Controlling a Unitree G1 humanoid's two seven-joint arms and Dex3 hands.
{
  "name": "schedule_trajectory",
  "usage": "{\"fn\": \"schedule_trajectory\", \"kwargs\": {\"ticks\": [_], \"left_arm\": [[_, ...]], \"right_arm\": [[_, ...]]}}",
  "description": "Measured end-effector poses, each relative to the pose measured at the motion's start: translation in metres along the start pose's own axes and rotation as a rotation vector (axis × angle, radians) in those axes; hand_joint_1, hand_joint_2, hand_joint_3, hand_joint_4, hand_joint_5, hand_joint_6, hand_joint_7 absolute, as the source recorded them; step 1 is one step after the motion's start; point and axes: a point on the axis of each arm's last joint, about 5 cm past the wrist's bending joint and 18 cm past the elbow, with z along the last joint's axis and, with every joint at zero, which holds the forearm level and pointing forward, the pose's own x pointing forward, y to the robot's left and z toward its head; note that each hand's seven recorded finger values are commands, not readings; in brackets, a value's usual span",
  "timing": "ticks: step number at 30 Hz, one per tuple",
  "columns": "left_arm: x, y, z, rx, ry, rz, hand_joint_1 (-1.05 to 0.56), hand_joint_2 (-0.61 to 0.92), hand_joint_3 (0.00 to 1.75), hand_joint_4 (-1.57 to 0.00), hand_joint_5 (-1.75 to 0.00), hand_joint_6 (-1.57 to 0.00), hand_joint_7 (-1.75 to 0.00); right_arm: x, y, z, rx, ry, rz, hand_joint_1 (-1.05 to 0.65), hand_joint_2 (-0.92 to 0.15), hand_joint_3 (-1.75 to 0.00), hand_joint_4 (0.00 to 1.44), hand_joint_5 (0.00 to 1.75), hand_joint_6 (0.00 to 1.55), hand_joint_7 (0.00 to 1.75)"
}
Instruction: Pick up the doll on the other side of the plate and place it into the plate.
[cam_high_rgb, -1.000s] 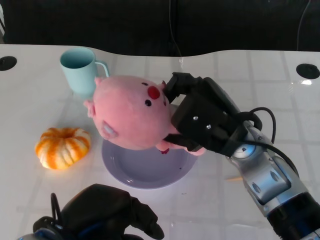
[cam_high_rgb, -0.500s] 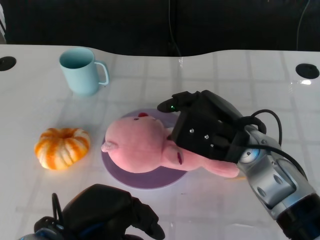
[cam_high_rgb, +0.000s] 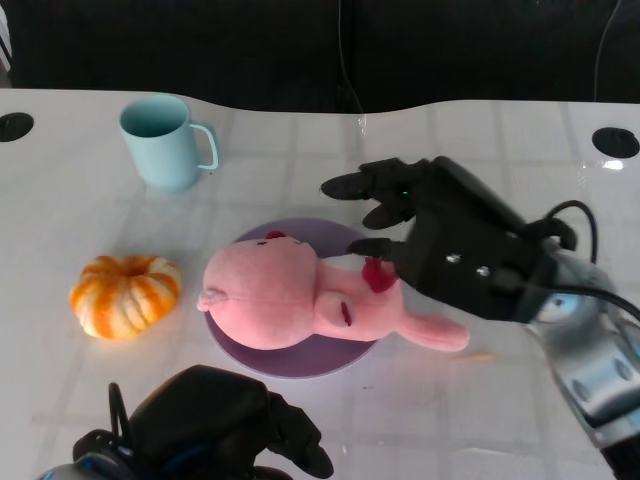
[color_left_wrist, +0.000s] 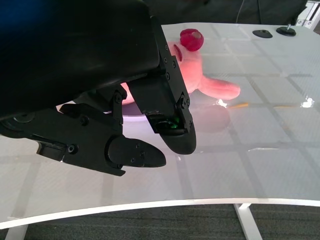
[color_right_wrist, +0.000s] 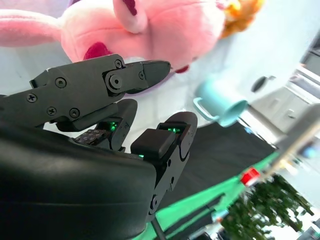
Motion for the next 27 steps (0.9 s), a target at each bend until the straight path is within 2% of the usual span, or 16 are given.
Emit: {"fn": "schedule_trajectory", "kwargs": {"ticks": [2, 7, 12, 16, 21, 27], "left_arm": [[0.001, 0.000, 0.000, -0.001, -0.003, 0.001, -0.24, 0.92, 0.23, -0.80, -1.17, -1.12, -0.01], [0.001, 0.000, 0.001, -0.002, 0.001, -0.004, -0.24, 0.92, 0.24, -0.80, -1.17, -1.12, -0.01], [0.001, 0.000, 0.001, -0.001, -0.001, -0.005, -0.24, 0.92, 0.23, -0.80, -1.16, -1.12, -0.01], [0.000, 0.000, 0.000, 0.001, -0.001, -0.006, -0.24, 0.92, 0.22, -0.81, -1.18, -1.12, -0.01], [-0.001, 0.000, 0.001, 0.014, 0.002, -0.007, -0.24, 0.92, 0.22, -0.80, -1.20, -1.11, -0.01], [-0.004, 0.002, -0.001, 0.022, 0.003, -0.008, -0.23, 0.92, 0.18, -0.80, -1.20, -1.12, -0.01]], "right_arm": [[-0.008, -0.006, 0.001, 0.009, -0.018, -0.009, -0.47, -0.92, -0.21, 0.47, 0.70, 0.66, 0.02], [-0.036, -0.020, -0.003, 0.021, -0.036, -0.030, -0.40, -0.92, -0.17, 0.47, 0.75, 0.69, 0.03], [-0.066, -0.019, -0.015, 0.064, -0.017, -0.063, -0.33, -0.92, -0.13, 0.51, 0.78, 0.75, 0.06], [-0.086, -0.023, -0.024, 0.061, -0.001, -0.115, -0.24, -0.92, -0.12, 0.59, 0.84, 0.82, 0.10], [-0.113, -0.025, -0.031, 0.060, 0.032, -0.153, -0.10, -0.92, -0.14, 0.67, 0.98, 0.94, 0.18], [-0.142, -0.022, -0.035, 0.060, 0.100, -0.125, -0.02, -0.92, -0.15, 0.79, 1.07, 1.06, 0.26]]}}
